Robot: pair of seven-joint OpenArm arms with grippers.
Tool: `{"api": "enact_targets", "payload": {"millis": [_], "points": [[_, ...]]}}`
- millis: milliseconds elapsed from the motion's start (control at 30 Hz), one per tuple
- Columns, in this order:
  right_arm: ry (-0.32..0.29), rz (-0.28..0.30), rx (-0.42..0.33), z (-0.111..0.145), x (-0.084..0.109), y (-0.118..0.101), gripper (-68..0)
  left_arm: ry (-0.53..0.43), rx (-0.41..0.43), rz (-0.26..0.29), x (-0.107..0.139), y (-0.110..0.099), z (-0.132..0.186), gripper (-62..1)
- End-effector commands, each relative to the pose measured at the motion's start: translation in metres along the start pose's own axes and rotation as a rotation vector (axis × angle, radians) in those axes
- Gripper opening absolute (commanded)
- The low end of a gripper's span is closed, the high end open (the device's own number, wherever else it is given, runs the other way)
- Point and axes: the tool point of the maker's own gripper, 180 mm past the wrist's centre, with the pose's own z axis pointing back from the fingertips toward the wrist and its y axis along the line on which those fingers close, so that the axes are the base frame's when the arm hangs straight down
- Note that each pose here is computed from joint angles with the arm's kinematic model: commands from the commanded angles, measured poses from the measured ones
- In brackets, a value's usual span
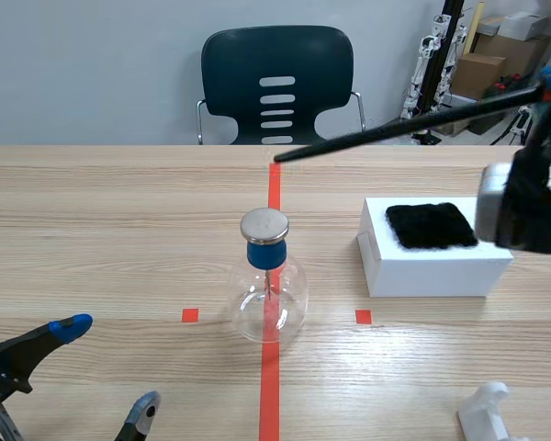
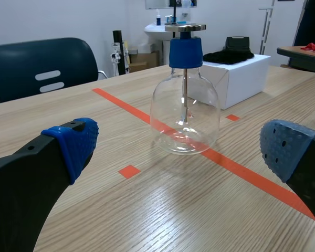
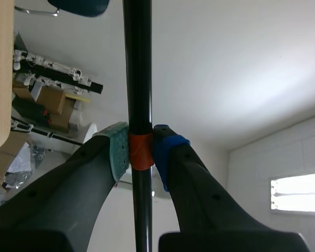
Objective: Do the electroscope experiment. move the rod toward and away from the electroscope
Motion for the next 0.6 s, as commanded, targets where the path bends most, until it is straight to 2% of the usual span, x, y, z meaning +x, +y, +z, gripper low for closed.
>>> {"api": "enact_targets", "payload": {"millis": [0, 133, 300, 567], "points": [[0.037, -0.011, -0.066, 0.006, -0.011, -0.022, -66.5, -0.033, 0.002, 0.0, 0.007, 0.001, -0.002, 1.4], [0.089, -0.102, -0.105, 0.025, -0.03, -0.036, -66.5, -0.033, 0.002, 0.0, 0.007, 0.001, -0.002, 1.4], [0.108, -0.197, -0.123, 0.056, -0.044, -0.044, -66.5, -0.033, 0.002, 0.0, 0.007, 0.001, -0.002, 1.4], [0.053, -0.262, -0.027, 0.105, -0.032, -0.026, -66.5, -0.033, 0.002, 0.0, 0.007, 0.001, -0.002, 1.4]]}}
